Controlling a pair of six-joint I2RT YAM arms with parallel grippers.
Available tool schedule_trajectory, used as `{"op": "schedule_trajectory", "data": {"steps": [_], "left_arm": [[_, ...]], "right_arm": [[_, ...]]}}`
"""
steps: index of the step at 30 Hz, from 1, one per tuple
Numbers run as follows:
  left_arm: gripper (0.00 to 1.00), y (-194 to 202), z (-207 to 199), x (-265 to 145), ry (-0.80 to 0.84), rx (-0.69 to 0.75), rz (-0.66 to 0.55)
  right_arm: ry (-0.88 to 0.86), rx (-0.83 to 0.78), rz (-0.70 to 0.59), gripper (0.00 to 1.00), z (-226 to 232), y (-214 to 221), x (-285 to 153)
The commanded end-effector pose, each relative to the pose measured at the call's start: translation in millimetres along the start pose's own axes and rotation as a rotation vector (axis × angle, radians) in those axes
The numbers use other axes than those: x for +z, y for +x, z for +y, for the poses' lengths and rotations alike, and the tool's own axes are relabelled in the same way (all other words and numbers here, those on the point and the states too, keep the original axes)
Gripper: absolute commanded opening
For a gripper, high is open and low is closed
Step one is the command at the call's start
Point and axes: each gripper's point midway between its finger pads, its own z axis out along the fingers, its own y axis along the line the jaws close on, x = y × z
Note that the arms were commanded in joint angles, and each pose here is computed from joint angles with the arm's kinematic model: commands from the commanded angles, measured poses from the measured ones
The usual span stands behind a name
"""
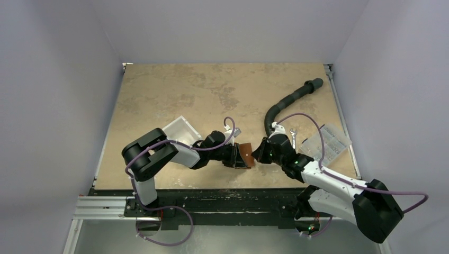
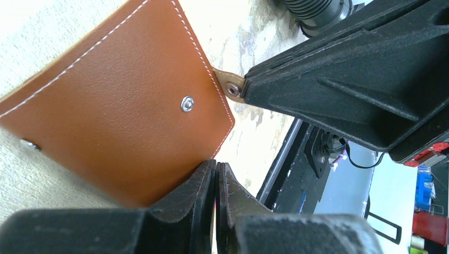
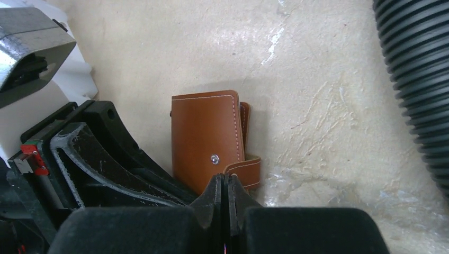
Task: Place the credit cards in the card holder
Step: Close the card holder at the center of the board.
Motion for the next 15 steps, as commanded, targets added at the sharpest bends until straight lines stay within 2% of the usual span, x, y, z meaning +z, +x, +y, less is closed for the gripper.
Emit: {"op": "schedule_trajectory", "data": {"steps": [1,8,13,15], "left_arm": [[0.07,4,8,3,-0.021,0.008,0.01],[0.08,3,2,2,-0.005,0.011,0.01],[0.23,-25,-27,-10,0.089,0.011,-0.026],[0.26,-43,-34,-18,0.113,0.013,-0.053]], "right_arm": [[-0.096,-0.035,-0.028,0.0,21,-10,6],[-0.117,-0.026,-0.027,0.0,25,-8,10],[-0.105,-0.019,-0.024,0.0,19,-5,11],[-0.105,-0.018,-0.023,0.0,19,-3,11]]}}
